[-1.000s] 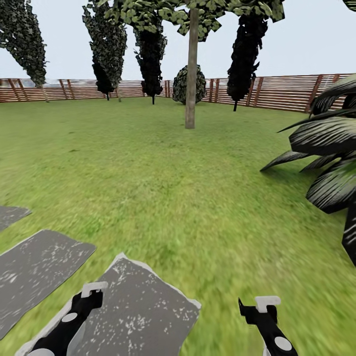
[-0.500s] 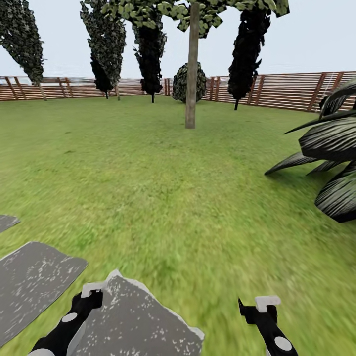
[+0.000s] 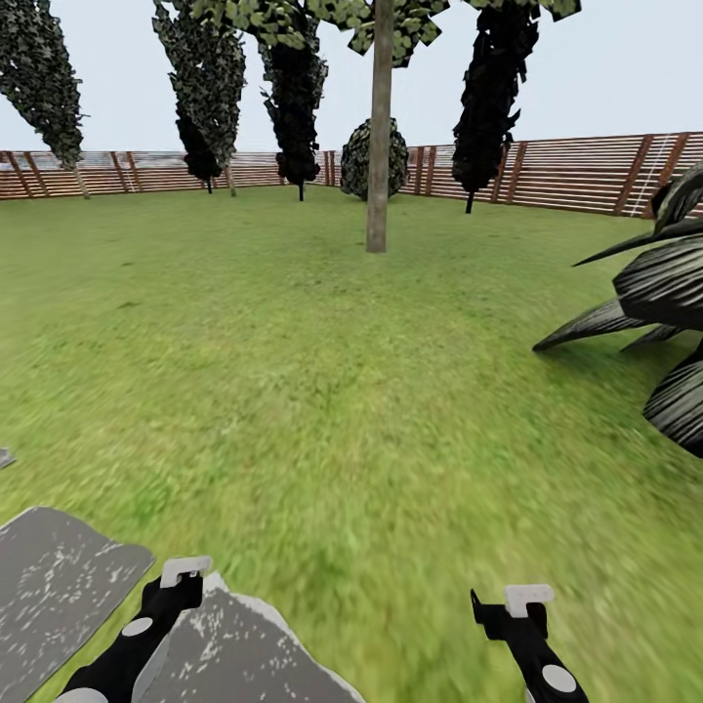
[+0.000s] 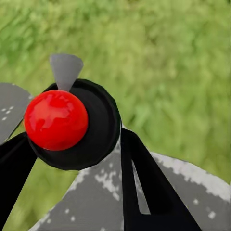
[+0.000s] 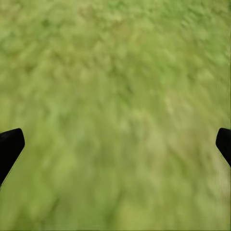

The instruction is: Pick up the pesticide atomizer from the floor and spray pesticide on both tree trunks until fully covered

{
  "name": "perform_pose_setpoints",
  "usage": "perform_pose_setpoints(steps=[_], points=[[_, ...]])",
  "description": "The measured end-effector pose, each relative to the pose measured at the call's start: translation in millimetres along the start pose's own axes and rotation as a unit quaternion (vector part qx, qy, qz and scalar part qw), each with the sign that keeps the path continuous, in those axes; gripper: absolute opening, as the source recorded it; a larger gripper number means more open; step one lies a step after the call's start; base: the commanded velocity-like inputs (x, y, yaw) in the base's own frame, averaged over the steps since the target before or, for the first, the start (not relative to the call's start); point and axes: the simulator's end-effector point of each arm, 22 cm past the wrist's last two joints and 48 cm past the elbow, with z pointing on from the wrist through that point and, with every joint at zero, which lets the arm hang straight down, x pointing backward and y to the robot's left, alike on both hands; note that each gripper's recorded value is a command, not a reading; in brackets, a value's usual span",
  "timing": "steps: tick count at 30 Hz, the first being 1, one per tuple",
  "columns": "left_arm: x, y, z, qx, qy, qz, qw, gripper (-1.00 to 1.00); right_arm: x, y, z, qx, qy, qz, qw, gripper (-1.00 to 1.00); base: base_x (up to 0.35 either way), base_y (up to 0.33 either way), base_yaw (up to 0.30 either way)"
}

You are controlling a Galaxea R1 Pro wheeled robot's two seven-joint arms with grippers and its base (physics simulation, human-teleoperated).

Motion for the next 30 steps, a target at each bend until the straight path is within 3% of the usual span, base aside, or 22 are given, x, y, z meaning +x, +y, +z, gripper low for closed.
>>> perform_pose_setpoints(steps=[30], points=[[0.0, 0.2, 0.0, 0.0, 0.0, 0.0, 1.0, -1.0, -0.2, 0.0, 0.0, 0.0, 0.0, 0.0, 1.0, 1.0, 0.341, 0.0, 0.0]])
